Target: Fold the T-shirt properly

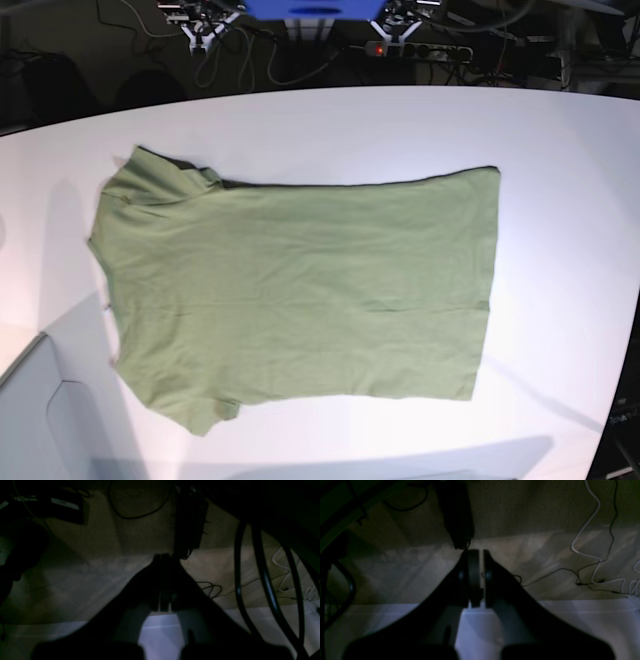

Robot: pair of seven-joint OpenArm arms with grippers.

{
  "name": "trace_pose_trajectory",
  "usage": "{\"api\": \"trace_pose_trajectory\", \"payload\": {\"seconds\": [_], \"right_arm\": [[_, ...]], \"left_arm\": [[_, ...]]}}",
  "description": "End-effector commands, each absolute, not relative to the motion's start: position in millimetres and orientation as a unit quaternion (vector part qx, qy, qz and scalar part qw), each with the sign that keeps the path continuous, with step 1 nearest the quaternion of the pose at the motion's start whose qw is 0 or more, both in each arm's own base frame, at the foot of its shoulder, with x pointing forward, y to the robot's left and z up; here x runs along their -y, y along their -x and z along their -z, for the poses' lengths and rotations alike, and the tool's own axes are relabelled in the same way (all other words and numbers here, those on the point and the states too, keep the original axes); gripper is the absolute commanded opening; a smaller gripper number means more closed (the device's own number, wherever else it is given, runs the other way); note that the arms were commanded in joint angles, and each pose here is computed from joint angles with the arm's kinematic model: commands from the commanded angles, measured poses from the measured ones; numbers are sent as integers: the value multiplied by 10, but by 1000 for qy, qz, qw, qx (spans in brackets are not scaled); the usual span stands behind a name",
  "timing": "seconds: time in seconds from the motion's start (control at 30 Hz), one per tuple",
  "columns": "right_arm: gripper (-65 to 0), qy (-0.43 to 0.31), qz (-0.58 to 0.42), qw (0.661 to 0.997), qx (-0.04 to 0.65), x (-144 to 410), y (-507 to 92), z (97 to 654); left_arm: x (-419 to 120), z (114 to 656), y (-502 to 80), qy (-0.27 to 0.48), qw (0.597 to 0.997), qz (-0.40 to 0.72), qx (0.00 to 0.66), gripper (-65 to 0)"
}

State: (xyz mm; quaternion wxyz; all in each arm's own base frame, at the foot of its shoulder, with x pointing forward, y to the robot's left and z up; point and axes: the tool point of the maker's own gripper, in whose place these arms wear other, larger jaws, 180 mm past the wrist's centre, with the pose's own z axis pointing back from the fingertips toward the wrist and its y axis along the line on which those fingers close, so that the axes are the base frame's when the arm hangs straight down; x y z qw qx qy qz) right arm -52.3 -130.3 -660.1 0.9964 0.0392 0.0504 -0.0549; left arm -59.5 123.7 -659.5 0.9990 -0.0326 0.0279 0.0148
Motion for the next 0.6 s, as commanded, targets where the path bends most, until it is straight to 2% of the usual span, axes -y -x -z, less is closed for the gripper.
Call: {"api": "trace_pose_trajectory", "payload": {"seconds": [0.0,0.57], "right_arm": [[-649,-49,54,996,-50,1277,553,6594],[-649,-50,54,996,-50,1258,568,6593]], "left_arm": [[-1232,6590,646,33,999,-14,-31,-649],[-1233,6589,648,33,999,-14,-30,-649]]}}
